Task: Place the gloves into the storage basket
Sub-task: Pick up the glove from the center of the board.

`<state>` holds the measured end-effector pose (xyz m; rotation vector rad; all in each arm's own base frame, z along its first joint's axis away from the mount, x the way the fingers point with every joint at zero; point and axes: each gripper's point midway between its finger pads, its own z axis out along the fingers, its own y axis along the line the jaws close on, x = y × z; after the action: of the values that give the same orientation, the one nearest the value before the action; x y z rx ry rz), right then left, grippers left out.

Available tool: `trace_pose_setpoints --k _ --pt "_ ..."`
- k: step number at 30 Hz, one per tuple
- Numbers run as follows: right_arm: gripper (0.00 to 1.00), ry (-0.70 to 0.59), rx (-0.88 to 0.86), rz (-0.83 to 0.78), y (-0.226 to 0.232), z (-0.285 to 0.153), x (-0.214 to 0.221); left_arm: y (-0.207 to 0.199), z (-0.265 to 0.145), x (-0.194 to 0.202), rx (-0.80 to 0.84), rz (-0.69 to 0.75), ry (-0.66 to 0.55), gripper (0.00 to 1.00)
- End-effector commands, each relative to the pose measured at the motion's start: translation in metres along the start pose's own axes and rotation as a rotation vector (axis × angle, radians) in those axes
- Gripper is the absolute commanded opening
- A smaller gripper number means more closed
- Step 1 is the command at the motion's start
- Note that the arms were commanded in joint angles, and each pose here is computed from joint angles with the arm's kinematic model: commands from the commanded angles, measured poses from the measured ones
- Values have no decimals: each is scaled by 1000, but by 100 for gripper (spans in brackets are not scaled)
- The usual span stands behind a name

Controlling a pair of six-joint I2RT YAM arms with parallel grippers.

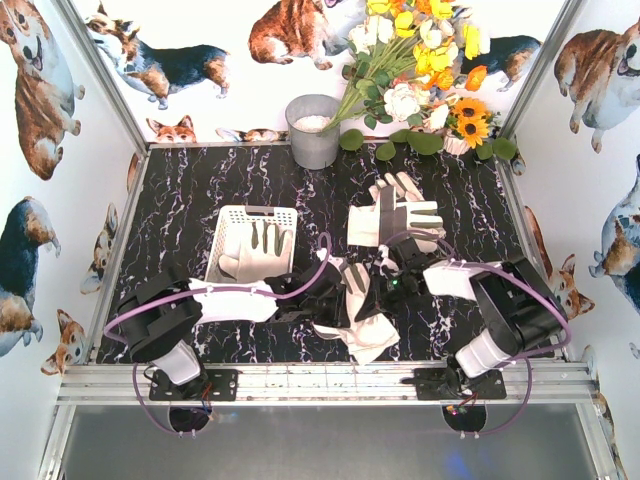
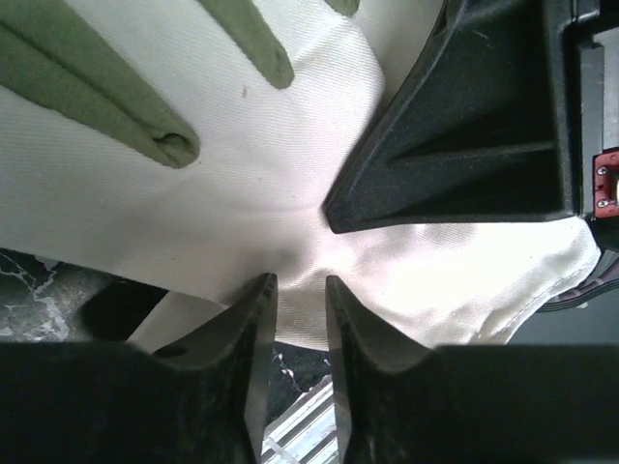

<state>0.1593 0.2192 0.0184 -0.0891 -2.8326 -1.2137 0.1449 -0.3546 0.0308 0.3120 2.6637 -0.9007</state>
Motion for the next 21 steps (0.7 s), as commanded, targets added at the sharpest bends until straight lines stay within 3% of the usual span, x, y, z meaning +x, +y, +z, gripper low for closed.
trace_pose_setpoints --k 1,10,21 --pt "0 -92 84 -26 -9 -9 -6 -8 -10 -18 1 14 -81 25" --pt "0 -233 63 -78 16 -37 -17 -24 -54 -67 30 -48 -297 63" --pt "0 -295 -76 -257 58 -59 -18 -10 -102 -99 274 -191 -413 74"
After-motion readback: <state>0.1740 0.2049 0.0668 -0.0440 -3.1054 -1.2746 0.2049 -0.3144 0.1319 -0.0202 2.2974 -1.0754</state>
